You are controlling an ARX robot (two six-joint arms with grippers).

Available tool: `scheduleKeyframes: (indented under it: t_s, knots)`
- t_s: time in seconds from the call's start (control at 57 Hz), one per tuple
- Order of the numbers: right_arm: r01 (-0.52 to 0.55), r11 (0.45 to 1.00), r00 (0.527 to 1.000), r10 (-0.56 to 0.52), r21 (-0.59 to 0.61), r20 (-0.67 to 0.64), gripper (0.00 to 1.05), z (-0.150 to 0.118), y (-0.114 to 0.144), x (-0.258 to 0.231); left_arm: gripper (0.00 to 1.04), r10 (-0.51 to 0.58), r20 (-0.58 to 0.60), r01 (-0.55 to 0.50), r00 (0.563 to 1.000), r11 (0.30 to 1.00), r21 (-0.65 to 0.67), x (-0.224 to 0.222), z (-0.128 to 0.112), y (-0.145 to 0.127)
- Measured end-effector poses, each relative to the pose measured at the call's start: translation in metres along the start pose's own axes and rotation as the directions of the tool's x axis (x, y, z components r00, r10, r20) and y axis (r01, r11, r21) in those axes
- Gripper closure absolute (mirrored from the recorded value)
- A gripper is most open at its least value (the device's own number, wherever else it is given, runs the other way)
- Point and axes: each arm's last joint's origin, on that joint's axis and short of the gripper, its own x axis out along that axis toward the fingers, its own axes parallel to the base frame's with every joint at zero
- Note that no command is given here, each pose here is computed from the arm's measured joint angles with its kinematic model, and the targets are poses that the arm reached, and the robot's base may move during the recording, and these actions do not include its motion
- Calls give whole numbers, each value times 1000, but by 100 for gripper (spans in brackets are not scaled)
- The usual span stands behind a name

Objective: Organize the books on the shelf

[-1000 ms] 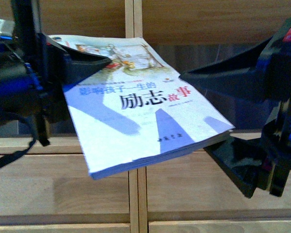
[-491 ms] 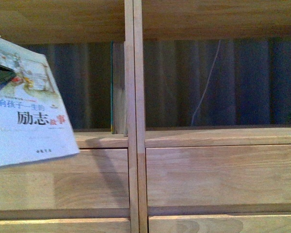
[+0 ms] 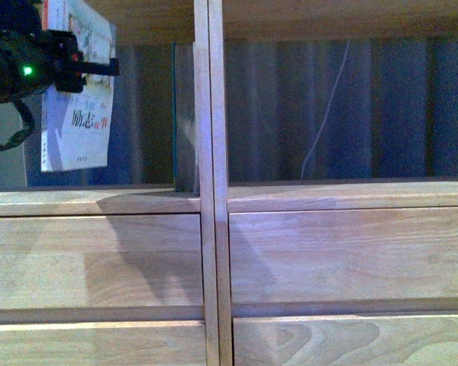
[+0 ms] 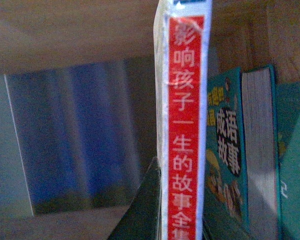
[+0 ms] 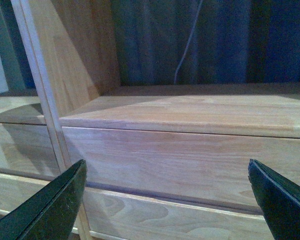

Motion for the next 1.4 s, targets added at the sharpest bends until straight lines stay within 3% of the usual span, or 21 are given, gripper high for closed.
scheduleKeyframes:
  t_s: [0.351, 0.561, 0.772, 1.246, 1.404]
  knots:
    - [0, 1000, 1000, 0, -12, 1, 7, 0, 0, 0, 98, 25, 77, -35, 997, 992, 122, 53, -13, -17]
    - [0, 1000, 1000, 0, -14, 1, 7, 0, 0, 0, 98, 8, 46, -14, 999, 992, 123, 74, -43, -32]
    - [0, 1000, 1000, 0, -14, 1, 7, 0, 0, 0, 98, 6, 24, -9, 1000, 993, 117, 85, -71, -43]
    - [1, 1000, 1000, -1, -15, 1, 7, 0, 0, 0, 98, -7, 5, 6, 1000, 996, 94, 88, -92, -63]
    - [1, 1000, 1000, -1, -15, 1, 7, 0, 0, 0, 76, -6, -28, 7, 1000, 998, 60, 83, -101, -64]
